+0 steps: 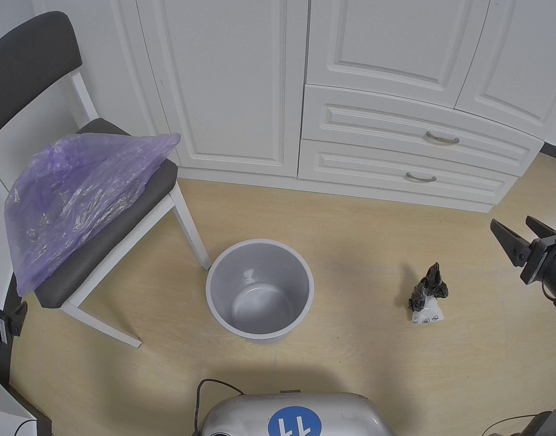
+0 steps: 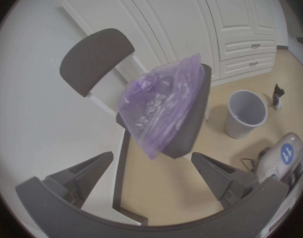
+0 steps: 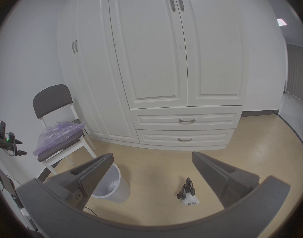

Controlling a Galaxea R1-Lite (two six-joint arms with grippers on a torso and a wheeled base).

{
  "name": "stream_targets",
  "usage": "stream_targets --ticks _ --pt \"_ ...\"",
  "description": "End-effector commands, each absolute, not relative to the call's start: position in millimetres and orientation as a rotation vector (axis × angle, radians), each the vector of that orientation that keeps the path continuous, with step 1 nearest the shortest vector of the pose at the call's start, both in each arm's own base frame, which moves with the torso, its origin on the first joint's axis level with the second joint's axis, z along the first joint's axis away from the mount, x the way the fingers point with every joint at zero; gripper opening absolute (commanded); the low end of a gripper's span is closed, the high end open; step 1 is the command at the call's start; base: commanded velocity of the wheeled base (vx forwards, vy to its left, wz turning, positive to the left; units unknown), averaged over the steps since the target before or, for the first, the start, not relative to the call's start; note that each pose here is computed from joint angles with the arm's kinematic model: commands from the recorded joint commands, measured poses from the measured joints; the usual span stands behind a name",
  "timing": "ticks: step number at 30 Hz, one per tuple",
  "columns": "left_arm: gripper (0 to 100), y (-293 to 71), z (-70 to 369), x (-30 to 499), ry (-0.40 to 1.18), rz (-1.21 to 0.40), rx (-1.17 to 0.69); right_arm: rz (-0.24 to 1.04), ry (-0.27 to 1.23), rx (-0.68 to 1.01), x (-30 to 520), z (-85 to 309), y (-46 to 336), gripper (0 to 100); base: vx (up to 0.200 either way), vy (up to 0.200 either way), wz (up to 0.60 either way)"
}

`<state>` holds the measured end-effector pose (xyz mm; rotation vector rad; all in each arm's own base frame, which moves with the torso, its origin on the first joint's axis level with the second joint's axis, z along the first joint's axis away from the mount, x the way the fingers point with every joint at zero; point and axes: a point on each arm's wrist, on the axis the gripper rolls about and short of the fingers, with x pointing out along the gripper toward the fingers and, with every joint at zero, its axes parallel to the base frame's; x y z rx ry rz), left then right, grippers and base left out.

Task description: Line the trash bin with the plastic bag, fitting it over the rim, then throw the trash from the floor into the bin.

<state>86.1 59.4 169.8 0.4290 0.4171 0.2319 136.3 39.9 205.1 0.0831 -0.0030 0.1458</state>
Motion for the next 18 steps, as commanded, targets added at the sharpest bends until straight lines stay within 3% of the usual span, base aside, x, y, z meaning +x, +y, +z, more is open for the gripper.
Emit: stream_targets --ticks 1,18 --pt "100 85 152 97 0.482 0.265 0.401 0.169 -0.001 0.081 134 205 43 100 0.0 0.0 0.0" --pt "100 93 141 105 0.499 0.267 0.4 0.213 0.051 0.074 140 196 52 100 0.0 0.0 0.0"
